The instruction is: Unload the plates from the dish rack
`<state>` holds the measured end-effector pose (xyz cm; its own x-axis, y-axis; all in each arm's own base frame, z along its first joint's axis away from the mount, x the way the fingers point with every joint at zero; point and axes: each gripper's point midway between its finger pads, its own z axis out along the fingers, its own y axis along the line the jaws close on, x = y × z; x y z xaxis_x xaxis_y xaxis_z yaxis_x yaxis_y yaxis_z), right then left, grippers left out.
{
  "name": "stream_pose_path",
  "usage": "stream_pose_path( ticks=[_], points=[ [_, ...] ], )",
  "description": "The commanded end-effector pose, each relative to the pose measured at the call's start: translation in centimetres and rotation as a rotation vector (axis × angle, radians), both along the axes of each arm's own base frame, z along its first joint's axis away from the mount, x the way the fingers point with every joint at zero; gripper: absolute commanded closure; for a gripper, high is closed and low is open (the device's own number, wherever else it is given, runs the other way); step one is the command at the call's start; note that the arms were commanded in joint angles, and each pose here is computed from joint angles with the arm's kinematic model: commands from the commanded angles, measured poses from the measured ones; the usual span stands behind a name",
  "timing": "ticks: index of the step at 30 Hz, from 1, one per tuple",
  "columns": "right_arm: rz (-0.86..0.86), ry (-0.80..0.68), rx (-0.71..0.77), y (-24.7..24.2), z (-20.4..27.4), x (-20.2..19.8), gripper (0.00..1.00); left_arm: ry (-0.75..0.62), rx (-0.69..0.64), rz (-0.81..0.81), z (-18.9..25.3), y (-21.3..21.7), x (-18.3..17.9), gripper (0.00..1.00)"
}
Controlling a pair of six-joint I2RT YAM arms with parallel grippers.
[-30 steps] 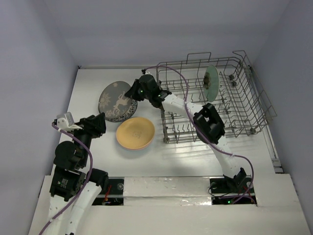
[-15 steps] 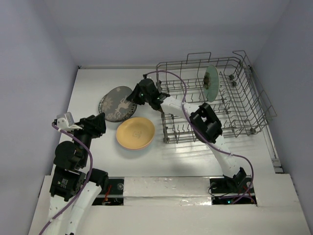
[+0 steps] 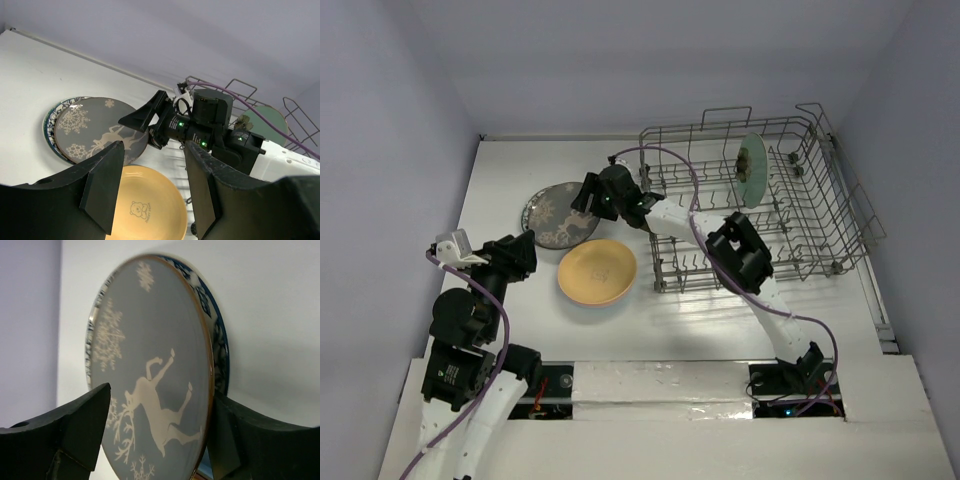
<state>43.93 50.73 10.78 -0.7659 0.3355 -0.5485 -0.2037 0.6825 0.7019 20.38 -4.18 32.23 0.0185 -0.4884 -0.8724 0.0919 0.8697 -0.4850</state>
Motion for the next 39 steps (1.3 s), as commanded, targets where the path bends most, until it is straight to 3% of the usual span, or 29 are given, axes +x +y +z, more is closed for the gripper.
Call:
stream_pose_path(
  ticks=[1, 12, 17, 21, 24, 25, 26, 28, 30, 32, 33, 34, 36, 38, 39],
  points=[
    [-0.026, -0.156, -0.011, 0.1, 7.3, 0.2, 0.23, -0.035, -0.012, -0.003, 0.8, 0.0, 0.0, 0.52],
    [-0.059, -0.250, -0.147, -3.2, 10.5, -1.1, 0.17, -0.030, -0.009, -0.011, 0.7, -0.2, 0.2, 0.52],
    [-0.059, -0.303, -0.163, -4.9, 13.3, -2.0, 0.25, -0.026, -0.007, -0.014, 0.6, -0.3, 0.3, 0.52],
    [-0.063, -0.325, -0.216, -6.3, 14.0, -2.3, 0.27, -0.029, -0.007, -0.019, 0.7, -0.4, 0.3, 0.52],
    [-0.074, -0.362, -0.193, -7.0, 16.1, -2.7, 0.46, -0.028, -0.006, -0.017, 0.6, -0.4, 0.3, 0.52],
    [-0.081, -0.384, -0.175, -7.4, 17.0, -3.0, 0.68, -0.028, -0.006, -0.014, 0.6, -0.3, 0.2, 0.52],
    [-0.119, -0.405, -0.200, -8.6, 16.6, -2.8, 0.83, -0.026, -0.007, -0.012, 0.6, -0.3, 0.2, 0.52],
    [-0.189, -0.459, -0.217, -11.6, 19.6, -2.7, 1.00, -0.023, -0.006, -0.012, 0.5, -0.3, 0.3, 0.52],
    [-0.248, -0.466, -0.311, -15.2, 19.3, -2.1, 1.00, -0.026, -0.005, -0.014, 0.6, -0.3, 0.2, 0.52],
    [-0.311, -0.482, -0.317, -20.0, 21.4, -1.4, 1.00, -0.029, -0.006, -0.012, 0.7, -0.3, 0.2, 0.52],
    [-0.325, -0.452, -0.352, -22.1, 19.6, -1.6, 1.00, -0.031, -0.007, -0.011, 0.7, -0.2, 0.1, 0.52],
    [-0.402, -0.471, -0.330, -26.2, 21.7, -1.3, 1.00, -0.032, -0.006, -0.011, 0.7, -0.2, 0.1, 0.52],
    [-0.465, -0.440, -0.373, -30.7, 19.4, -1.7, 1.00, -0.042, -0.012, -0.009, 0.9, -0.1, -0.1, 0.52],
    [-0.595, -0.443, -0.400, -36.6, 20.3, -1.8, 0.82, -0.042, -0.011, -0.011, 0.9, -0.1, -0.1, 0.52],
    [-0.619, -0.411, -0.444, -38.4, 18.6, -2.2, 0.52, -0.042, -0.010, -0.012, 0.9, -0.2, -0.1, 0.52]
  ],
)
